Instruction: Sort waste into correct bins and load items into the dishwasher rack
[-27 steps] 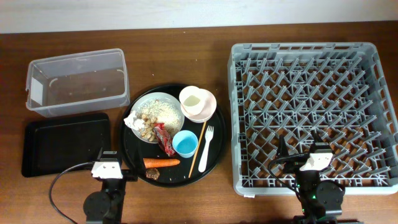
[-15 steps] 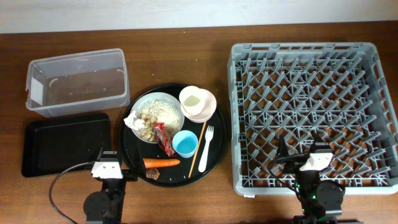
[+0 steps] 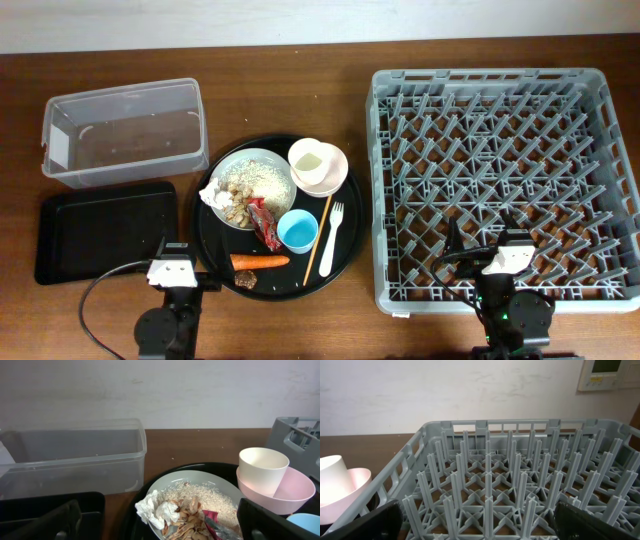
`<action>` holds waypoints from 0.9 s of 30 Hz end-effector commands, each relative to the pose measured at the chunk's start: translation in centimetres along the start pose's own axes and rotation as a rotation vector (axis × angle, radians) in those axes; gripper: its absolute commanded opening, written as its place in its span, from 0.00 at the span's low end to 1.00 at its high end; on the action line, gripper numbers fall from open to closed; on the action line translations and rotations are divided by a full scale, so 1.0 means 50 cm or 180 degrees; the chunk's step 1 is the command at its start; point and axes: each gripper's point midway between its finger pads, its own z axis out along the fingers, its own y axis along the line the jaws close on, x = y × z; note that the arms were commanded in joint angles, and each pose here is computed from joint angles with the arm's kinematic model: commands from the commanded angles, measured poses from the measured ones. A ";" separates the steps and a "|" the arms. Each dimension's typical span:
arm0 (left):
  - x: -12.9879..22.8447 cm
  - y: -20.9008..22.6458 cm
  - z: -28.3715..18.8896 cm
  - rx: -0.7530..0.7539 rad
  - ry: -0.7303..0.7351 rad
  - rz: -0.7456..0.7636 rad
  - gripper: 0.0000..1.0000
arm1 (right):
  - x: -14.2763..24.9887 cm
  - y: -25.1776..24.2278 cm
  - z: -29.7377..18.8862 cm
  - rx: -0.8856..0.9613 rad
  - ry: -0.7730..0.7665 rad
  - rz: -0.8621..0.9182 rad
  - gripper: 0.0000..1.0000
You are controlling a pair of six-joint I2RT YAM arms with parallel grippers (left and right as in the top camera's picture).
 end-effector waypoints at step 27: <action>0.127 -0.159 0.130 0.0543 0.3842 -0.1220 0.95 | -0.059 0.008 -0.048 0.0218 0.2523 0.0364 0.99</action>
